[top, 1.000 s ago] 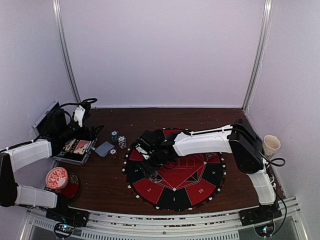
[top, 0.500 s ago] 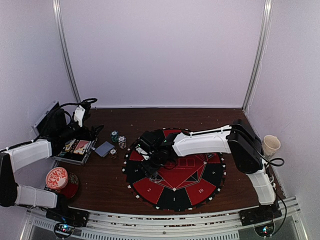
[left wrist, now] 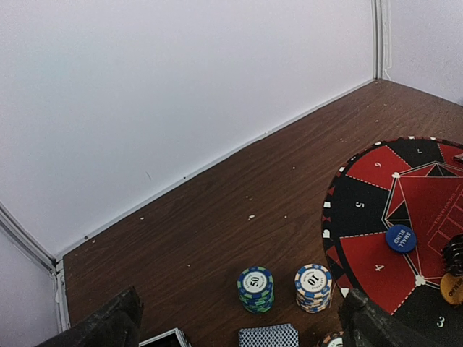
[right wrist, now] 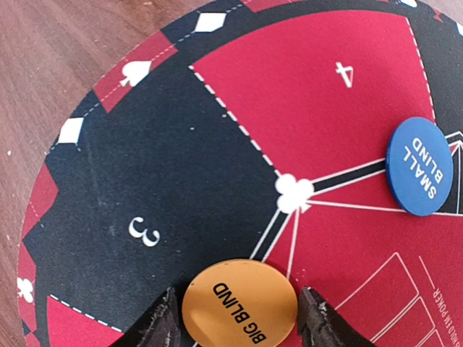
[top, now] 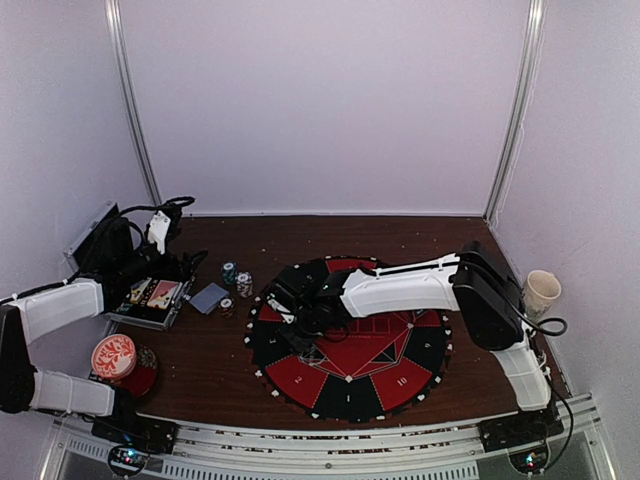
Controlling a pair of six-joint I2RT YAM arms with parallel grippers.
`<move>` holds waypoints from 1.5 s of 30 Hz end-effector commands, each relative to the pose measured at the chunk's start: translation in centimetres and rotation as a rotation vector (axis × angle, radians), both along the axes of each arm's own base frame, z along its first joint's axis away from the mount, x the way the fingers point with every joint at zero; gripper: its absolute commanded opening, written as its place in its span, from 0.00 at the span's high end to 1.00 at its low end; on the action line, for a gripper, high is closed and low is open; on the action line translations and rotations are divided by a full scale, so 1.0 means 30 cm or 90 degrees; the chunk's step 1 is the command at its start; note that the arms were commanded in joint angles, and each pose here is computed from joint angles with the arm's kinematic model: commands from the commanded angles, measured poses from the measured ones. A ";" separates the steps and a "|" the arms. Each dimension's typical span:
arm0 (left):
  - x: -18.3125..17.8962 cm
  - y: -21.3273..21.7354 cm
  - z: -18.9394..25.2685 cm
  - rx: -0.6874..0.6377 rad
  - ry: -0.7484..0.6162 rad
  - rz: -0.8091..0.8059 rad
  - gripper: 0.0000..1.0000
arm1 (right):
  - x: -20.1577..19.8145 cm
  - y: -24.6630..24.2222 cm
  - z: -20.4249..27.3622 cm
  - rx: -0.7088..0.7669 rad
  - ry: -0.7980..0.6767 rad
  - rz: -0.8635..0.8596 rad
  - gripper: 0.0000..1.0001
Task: Distribute texas hold em gaming equipment
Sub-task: Move the big blind button to position 10.
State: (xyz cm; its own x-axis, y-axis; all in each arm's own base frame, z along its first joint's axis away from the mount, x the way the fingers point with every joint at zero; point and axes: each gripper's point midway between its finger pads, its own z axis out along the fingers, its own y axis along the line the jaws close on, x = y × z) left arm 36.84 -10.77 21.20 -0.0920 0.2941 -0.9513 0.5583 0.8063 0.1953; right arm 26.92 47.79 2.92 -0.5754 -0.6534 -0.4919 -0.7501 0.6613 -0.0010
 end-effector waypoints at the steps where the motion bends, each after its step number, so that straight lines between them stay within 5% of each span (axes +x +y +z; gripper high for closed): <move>1: 0.015 0.002 0.040 -0.007 -0.023 -0.001 0.02 | -0.008 0.002 -0.027 -0.022 -0.011 -0.005 0.44; 22: 0.016 0.003 0.039 -0.007 -0.022 0.000 0.02 | 0.170 -0.173 0.184 0.034 -0.111 -0.138 0.50; 36: 0.015 0.005 0.043 -0.006 -0.024 0.002 0.02 | -0.023 -0.552 0.189 0.042 -0.106 -0.206 0.50; 45: 0.017 0.007 0.039 -0.004 -0.022 0.005 0.02 | -0.110 -0.649 0.130 0.064 -0.075 -0.221 0.50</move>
State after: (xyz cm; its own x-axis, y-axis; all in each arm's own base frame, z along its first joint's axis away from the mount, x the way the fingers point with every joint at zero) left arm 36.87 -10.75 21.14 -0.0941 0.2944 -0.9510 0.5578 0.8069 0.1946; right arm 23.71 28.06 6.30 -0.6878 -0.4328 -0.5828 -0.5017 0.8636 -0.0493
